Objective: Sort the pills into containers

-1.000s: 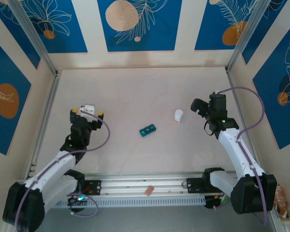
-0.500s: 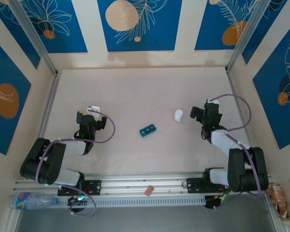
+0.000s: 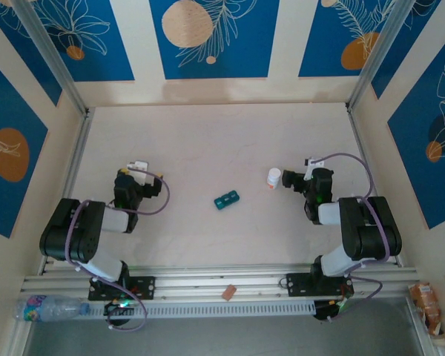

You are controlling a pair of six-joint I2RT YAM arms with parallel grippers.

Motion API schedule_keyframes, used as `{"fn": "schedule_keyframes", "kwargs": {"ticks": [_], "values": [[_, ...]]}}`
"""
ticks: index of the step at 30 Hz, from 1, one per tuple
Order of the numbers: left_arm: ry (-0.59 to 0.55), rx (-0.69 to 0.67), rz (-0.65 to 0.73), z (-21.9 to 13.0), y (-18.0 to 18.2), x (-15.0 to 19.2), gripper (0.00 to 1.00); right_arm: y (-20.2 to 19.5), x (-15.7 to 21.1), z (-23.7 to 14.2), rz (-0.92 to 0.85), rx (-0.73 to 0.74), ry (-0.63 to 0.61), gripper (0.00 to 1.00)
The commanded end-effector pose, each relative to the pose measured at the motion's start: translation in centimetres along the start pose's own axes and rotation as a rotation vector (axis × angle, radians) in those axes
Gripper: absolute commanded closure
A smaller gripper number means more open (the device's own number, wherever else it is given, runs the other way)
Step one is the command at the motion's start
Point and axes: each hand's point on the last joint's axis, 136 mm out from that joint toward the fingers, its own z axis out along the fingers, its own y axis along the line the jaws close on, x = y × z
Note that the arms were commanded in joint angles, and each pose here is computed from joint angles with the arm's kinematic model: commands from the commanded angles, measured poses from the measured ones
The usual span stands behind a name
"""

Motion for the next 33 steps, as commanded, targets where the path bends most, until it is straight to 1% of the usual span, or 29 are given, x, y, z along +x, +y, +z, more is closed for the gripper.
{"fn": "schedule_keyframes", "kwargs": {"ticks": [1, 6, 13, 33], "values": [[-0.025, 0.083, -0.057, 0.7, -0.3, -1.4, 0.00, 1.7, -3.3, 0.3, -0.048, -0.094, -0.092, 0.01], [0.001, 0.062, -0.098, 1.2, 0.7, -1.1, 0.00, 1.6, -3.2, 0.4, -0.037, -0.099, -0.078, 0.01], [-0.008, 0.033, -0.085, 0.9, 0.9, -1.1, 0.00, 1.7, -3.3, 0.3, -0.056, -0.086, -0.091, 0.01], [-0.013, 0.033, -0.087, 0.9, 0.9, -1.3, 0.00, 1.7, -3.2, 0.4, -0.048, -0.093, -0.080, 0.01]]}}
